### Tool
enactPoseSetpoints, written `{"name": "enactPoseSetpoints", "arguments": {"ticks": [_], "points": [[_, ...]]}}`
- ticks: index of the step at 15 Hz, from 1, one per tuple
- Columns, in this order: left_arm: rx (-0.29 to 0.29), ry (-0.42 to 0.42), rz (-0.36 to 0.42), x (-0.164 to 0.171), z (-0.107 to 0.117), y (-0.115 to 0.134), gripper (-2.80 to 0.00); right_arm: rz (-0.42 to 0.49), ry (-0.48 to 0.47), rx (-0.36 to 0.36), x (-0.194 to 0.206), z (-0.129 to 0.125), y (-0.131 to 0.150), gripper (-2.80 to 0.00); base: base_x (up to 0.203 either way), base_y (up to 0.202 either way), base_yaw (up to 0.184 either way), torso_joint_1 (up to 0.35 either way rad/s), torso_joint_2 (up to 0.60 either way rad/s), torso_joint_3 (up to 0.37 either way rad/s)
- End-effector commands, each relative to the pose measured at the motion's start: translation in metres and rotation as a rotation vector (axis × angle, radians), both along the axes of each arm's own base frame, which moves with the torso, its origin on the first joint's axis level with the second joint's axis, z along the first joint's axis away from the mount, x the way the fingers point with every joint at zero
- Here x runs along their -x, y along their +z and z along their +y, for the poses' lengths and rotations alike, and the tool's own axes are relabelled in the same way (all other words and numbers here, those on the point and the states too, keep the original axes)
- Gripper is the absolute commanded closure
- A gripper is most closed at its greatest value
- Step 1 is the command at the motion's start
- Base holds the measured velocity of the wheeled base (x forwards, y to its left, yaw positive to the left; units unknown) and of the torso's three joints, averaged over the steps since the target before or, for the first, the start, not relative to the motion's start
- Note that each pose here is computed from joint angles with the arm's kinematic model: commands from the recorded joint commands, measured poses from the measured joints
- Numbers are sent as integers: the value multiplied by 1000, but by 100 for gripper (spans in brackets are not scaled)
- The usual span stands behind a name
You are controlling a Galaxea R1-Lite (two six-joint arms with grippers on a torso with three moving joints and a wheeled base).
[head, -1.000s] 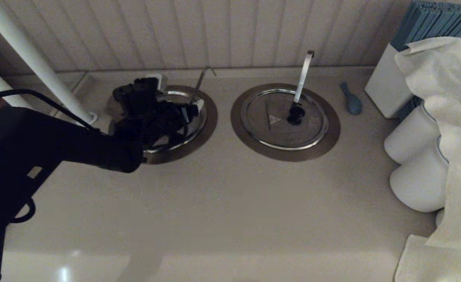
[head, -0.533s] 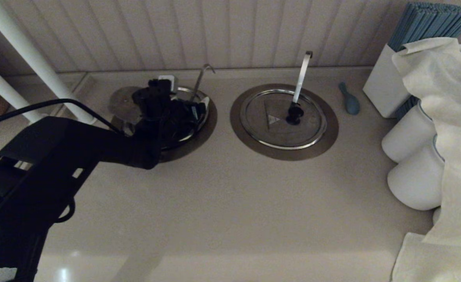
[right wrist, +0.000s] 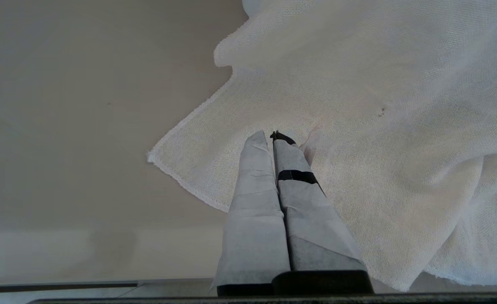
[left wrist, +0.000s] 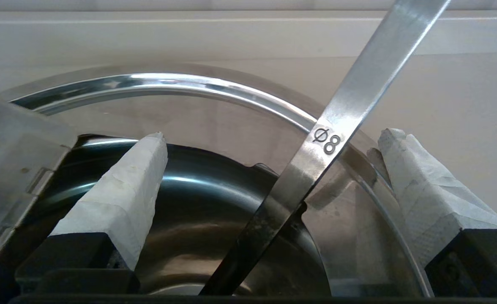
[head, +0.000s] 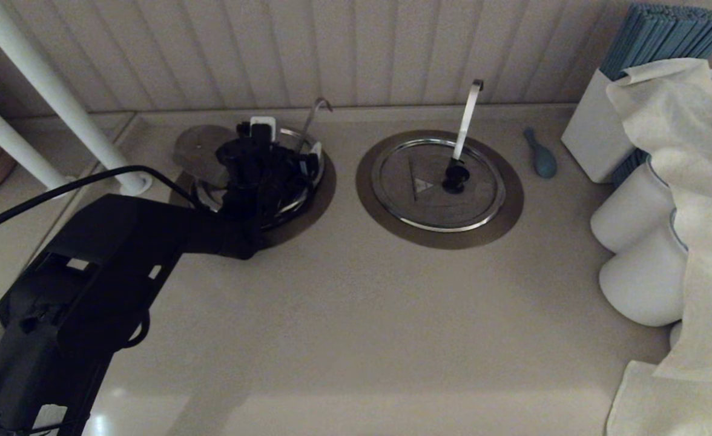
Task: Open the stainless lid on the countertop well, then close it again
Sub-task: Stir with a spoon
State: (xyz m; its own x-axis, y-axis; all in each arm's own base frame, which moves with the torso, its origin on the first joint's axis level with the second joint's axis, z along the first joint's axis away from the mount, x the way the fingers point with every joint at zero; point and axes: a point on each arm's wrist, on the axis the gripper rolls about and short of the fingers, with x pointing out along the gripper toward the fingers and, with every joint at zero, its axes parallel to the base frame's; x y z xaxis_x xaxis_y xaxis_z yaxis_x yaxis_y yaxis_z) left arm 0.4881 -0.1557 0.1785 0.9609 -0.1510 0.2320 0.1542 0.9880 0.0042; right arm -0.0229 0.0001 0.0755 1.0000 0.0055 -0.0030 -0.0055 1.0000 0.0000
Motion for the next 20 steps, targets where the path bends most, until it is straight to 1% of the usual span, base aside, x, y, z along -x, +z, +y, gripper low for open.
{"name": "enactPoseSetpoints", "arguments": {"ticks": [1,3,5,6,8,12,17,20], "points": [[0,16,8,2,4,1,-280,2,1,0,0,0,0,0,0,0,0,0,0,0],[-1,28,22,12,11,8,-280,1,1,0,0,0,0,0,0,0,0,0,0,0],[-16,31,63,26,17,6,-280,0,1,0,0,0,0,0,0,0,0,0,0,0],[-20,33,72,32,21,7,-280,2,1,0,0,0,0,0,0,0,0,0,0,0],[-19,43,60,39,28,12,-280,0,1,0,0,0,0,0,0,0,0,0,0,0],[-7,36,52,42,26,18,-280,0,1,0,0,0,0,0,0,0,0,0,0,0],[-9,12,70,39,14,7,-280,1,-1,0,0,0,0,0,0,0,0,0,0,0],[-10,11,69,35,12,3,-280,0,1,0,0,0,0,0,0,0,0,0,0,0]]}}
